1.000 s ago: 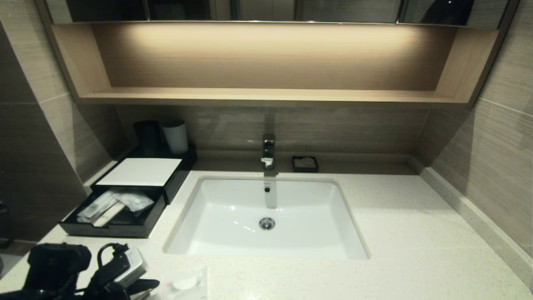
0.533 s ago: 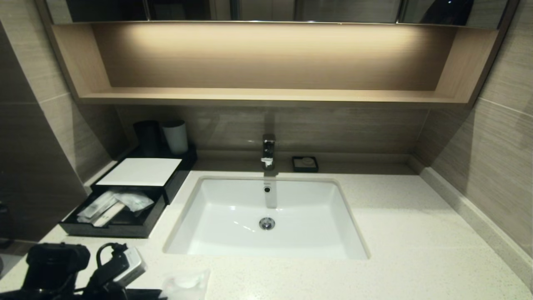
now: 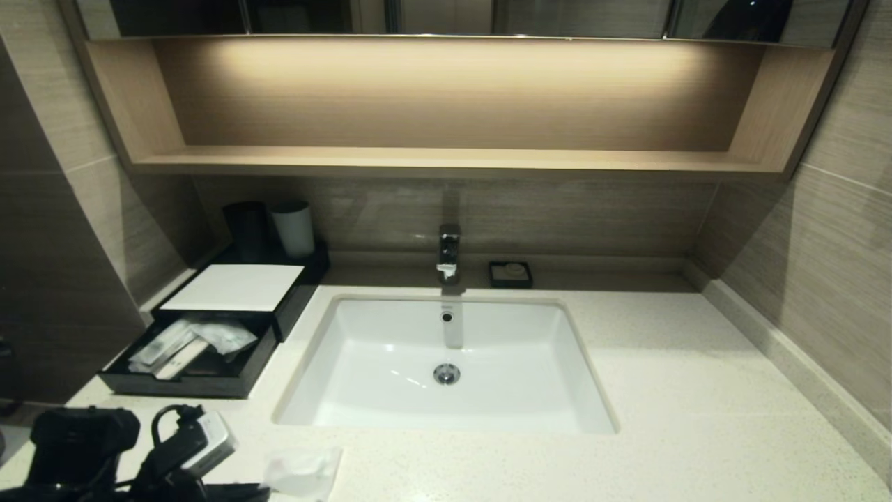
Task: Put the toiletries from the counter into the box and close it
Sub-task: Pick up the bathroom toiletry, then place the bathroom toiletry into the drawer
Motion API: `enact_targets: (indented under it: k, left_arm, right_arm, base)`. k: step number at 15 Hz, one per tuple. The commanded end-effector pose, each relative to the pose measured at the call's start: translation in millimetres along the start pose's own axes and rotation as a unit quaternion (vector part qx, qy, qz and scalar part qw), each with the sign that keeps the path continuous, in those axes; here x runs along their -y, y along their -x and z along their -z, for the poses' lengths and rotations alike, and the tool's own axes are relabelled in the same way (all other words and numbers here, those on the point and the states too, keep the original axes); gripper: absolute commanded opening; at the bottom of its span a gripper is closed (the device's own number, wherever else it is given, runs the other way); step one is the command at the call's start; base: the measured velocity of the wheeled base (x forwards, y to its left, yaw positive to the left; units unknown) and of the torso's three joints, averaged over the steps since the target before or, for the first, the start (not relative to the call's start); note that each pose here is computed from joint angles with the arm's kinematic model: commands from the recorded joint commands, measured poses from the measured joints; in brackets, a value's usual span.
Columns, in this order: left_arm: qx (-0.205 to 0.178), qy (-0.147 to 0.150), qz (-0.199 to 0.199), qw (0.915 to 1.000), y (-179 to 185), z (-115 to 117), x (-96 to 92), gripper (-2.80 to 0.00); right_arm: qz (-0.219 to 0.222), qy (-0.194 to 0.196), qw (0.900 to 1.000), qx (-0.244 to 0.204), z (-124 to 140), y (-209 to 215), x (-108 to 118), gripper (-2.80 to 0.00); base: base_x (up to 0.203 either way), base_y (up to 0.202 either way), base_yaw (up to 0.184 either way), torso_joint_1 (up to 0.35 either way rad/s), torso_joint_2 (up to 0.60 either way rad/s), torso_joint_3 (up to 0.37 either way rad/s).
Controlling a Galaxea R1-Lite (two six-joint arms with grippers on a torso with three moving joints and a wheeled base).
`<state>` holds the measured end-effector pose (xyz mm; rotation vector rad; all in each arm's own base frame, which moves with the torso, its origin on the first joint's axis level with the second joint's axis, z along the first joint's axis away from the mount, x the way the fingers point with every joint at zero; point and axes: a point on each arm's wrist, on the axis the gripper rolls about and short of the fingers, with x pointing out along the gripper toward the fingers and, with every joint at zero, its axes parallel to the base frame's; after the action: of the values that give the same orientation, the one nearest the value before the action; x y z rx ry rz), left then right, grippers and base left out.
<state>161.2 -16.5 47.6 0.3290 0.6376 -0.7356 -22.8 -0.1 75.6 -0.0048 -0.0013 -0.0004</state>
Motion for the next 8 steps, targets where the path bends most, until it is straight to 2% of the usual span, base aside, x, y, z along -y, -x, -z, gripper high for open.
enact_targets:
  k: [1,5,8]
  left_arm:
    - [0.021,-0.002,-0.024,0.9995,3.9,-2.6,-6.9,-2.8]
    - [0.071,-0.011,-0.075,0.9946,10.8,-12.4,-19.3,-2.8]
    - [0.11,0.012,-0.097,0.9892,17.3,-28.6,-26.6,-2.8]
  right_arm:
    - [0.0,0.0,1.0,-0.001,0.4,-0.1,0.0,-2.8]
    - [0.0,0.0,1.0,-0.001,0.4,-0.1,0.0,-2.8]
    - [0.0,0.0,1.0,-0.001,0.4,-0.1,0.0,-2.8]
  base:
    - [0.0,0.0,0.0,0.0,0.0,0.0]
    - [0.0,0.0,0.0,0.0,0.0,0.0]
    - [0.0,0.0,0.0,0.0,0.0,0.0]
